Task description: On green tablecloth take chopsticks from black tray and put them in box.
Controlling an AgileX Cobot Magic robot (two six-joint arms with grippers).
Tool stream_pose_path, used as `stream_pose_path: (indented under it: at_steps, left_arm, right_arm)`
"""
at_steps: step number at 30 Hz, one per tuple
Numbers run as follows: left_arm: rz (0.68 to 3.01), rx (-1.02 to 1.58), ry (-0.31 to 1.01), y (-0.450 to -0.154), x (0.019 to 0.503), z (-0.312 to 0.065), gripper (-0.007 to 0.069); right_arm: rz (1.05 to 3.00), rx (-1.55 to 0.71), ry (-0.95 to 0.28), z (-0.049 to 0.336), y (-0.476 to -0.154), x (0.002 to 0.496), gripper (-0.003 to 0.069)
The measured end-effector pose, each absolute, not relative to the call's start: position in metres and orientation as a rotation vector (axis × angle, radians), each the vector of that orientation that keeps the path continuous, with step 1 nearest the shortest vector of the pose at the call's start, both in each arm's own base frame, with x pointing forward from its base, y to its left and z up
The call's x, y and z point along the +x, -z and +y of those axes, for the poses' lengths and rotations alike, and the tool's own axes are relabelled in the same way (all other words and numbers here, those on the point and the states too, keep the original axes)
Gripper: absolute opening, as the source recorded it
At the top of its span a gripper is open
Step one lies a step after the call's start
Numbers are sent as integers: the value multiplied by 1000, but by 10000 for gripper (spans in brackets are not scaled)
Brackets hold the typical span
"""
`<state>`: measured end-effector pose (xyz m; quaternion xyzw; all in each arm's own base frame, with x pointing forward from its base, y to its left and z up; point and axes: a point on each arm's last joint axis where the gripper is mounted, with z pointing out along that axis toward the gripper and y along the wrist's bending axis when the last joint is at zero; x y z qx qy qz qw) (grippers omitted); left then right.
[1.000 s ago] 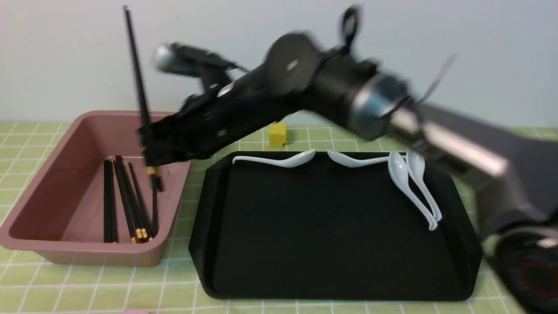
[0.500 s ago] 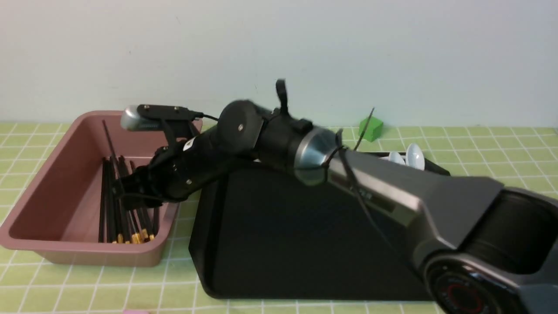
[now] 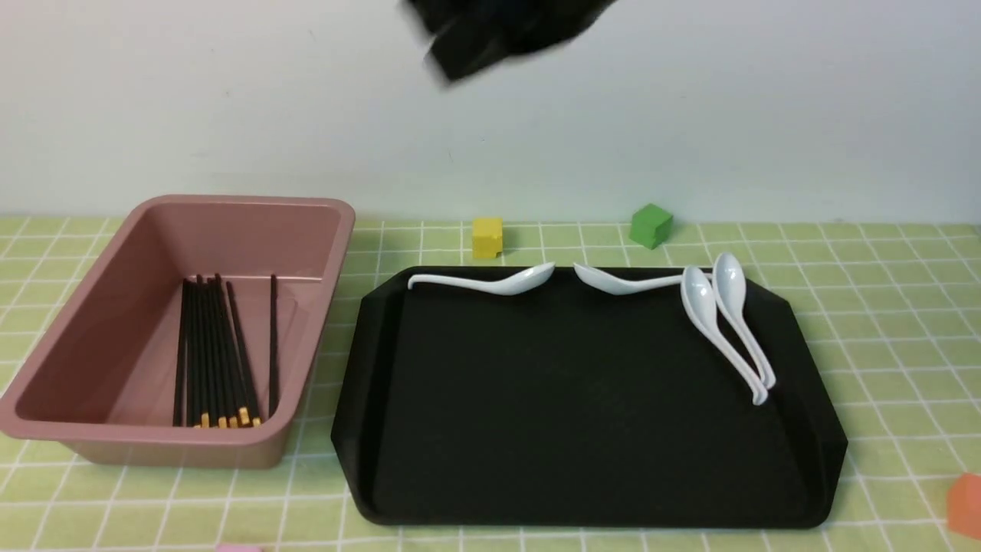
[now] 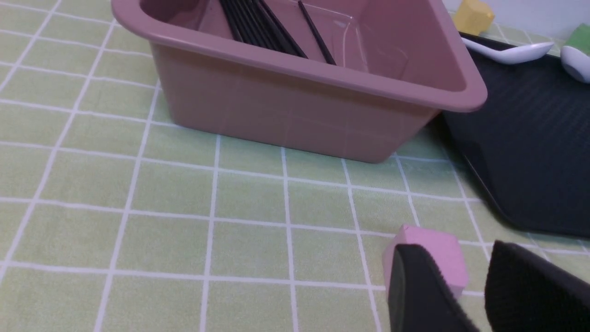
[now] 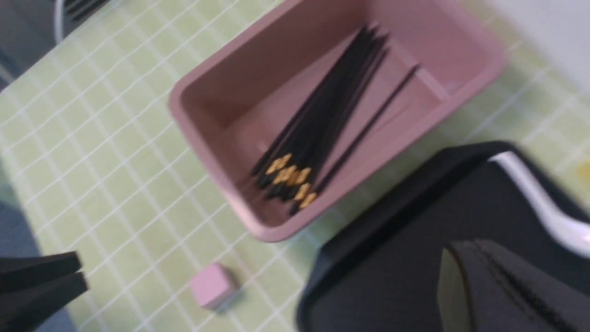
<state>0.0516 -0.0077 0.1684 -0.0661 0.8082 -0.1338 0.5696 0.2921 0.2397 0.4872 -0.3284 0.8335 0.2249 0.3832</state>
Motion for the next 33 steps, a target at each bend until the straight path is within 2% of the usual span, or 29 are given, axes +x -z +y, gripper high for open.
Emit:
stream_pose_path:
  at_steps: [1, 4, 5, 6, 8, 9, 10, 12, 13, 16, 21, 33]
  left_arm:
    - [1897, -155, 314, -168, 52, -8, 239]
    - [1897, -155, 314, -168, 52, -8, 239]
    - [1897, -155, 314, -168, 52, -8, 239]
    - [1897, -155, 314, -168, 52, -8, 239]
    - [1897, -155, 314, -168, 52, -8, 239]
    - [1897, -155, 314, -168, 52, -8, 239]
    - [1897, -155, 314, -168, 52, -8, 239]
    - [1897, -155, 314, -168, 52, -8, 239]
    - [1897, -155, 314, -168, 52, -8, 239]
    - [1897, -155, 314, -168, 52, -8, 239]
    - [1897, -155, 314, -168, 52, -8, 239]
    - [1897, -155, 314, -168, 52, -8, 239]
  right_arm:
    - [2055, -775, -502, 212, -518, 268, -11]
    - [1972, -691, -411, 165, -553, 220, -8]
    - [1972, -691, -411, 165, -553, 220, -8]
    - [1952, -670, -384, 141, -561, 192, -8]
    - [1962, -670, -372, 110, -552, 151, -6]
    - [1962, -670, -372, 110, -552, 151, -6]
    - [1978, -675, -368, 91, -534, 125, -6]
    - [1977, -676, -384, 83, -512, 112, -6]
    - [1936, -659, -411, 76, -489, 101, -6]
    - [1827, -606, -464, 70, -434, 91, -5]
    - [1760, -531, -506, 65, -377, 87, -2]
    - [1713, -519, -494, 63, -369, 85, 4]
